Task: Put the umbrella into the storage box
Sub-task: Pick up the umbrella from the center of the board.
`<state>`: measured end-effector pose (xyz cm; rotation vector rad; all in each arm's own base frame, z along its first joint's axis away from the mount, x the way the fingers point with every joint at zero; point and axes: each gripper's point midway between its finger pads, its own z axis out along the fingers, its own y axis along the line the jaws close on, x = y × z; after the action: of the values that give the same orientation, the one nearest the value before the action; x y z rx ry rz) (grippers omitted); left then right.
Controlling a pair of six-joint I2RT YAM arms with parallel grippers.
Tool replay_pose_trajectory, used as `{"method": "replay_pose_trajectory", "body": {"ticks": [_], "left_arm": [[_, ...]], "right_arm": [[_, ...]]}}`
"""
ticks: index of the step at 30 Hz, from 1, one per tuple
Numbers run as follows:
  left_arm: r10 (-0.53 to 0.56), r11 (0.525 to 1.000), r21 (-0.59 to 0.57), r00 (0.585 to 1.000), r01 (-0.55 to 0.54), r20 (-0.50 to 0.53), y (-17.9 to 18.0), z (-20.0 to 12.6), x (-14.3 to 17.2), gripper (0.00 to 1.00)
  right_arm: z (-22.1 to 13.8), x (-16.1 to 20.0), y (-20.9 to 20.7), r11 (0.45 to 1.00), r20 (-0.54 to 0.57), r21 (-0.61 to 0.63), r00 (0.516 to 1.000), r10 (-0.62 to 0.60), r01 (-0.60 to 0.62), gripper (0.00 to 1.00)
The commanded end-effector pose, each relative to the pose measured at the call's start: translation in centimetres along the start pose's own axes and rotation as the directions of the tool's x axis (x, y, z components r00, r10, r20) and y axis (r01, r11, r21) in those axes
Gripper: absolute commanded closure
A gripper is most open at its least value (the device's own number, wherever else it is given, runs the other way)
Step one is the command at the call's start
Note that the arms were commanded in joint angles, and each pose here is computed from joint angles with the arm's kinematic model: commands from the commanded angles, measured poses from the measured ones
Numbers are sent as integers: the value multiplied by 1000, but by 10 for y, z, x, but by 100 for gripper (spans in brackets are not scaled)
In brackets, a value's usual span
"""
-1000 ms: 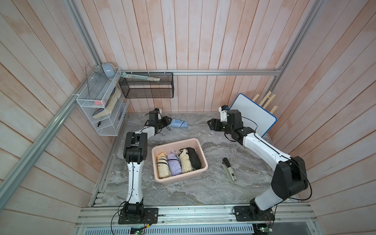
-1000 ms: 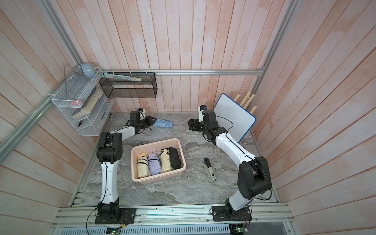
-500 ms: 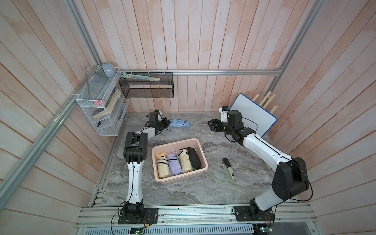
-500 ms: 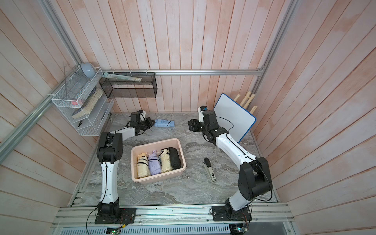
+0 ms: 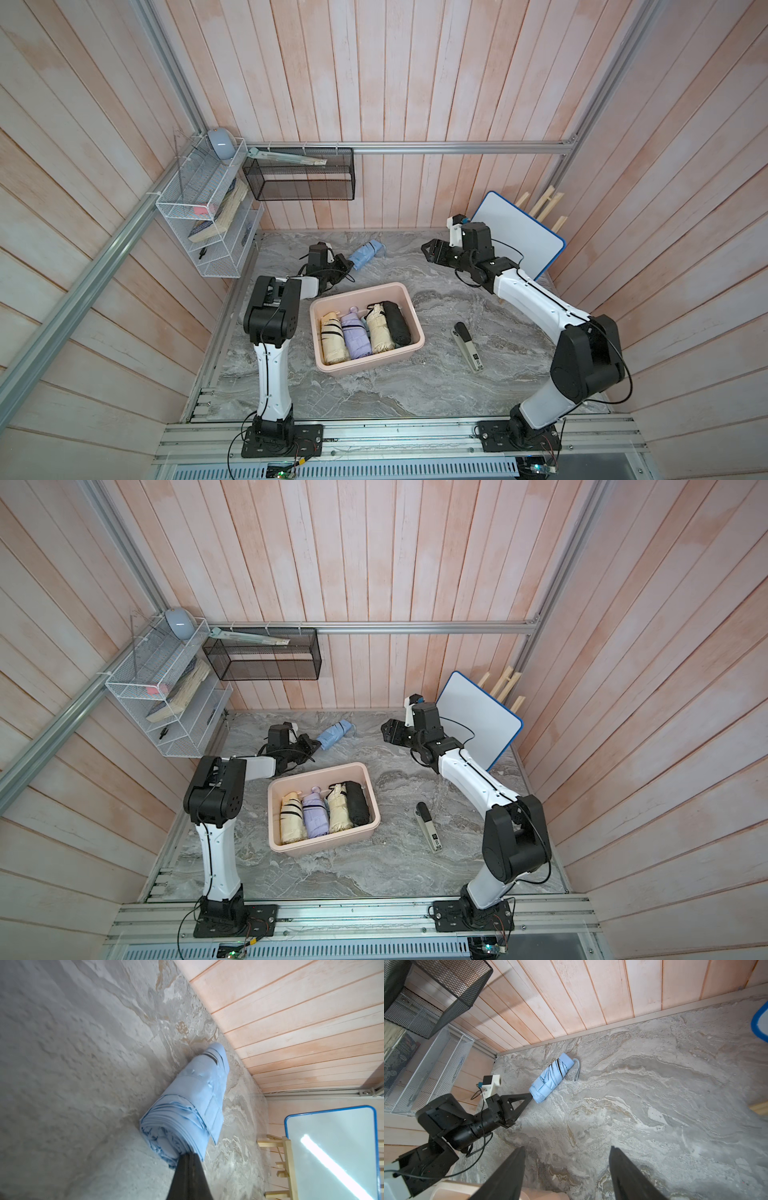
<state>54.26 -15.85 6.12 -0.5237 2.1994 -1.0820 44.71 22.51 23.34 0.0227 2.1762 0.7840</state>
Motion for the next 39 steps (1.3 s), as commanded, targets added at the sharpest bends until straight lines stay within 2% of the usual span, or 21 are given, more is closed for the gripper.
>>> {"method": "replay_pose_trajectory", "body": {"ticks": [1, 3, 5, 8, 12, 17, 24, 30, 35, 39], "left_arm": [[-2, 1000, 23, 1000, 2, 8, -17, -15, -2, 85], [43, 999, -12, 998, -43, 42, -15, -29, -12, 67], [92, 995, -34, 994, -90, 51, -18, -39, -24, 57], [171, 983, -75, 984, -167, 54, -23, -46, -39, 47], [267, 962, -75, 963, -264, 39, -31, -31, -56, 38], [361, 930, -75, 933, -359, 12, -28, 2, -75, 35], [353, 932, -68, 934, -356, -50, -7, 37, -74, 35], [318, 948, 45, 942, -315, -109, -11, 54, -50, 35], [324, 943, 129, 935, -307, -147, -20, 63, -31, 36], [331, 939, 158, 926, -305, -182, -21, 71, -19, 46]], "right_arm": [[5, -1, 6, 998, -19, -25, 998, 52, -52, 31], [3, 0, 5, 999, -20, -19, 999, 50, -51, 31], [2, 3, 3, 999, -20, -14, 999, 43, -43, 31], [0, 4, 0, 999, -15, -1, 999, 32, -32, 31], [2, 3, -2, 1000, -15, 4, 999, 30, -30, 31], [6, 5, -2, 1000, -35, 4, 999, 30, -30, 31], [6, 3, -2, 1000, -36, 13, 999, 17, -16, 31], [12, 3, -2, 1000, -50, 13, 999, 19, -18, 31], [14, 6, -2, 1000, -61, 8, 998, 25, -24, 31], [15, 8, -3, 999, -69, 9, 997, 31, -30, 31]]}}
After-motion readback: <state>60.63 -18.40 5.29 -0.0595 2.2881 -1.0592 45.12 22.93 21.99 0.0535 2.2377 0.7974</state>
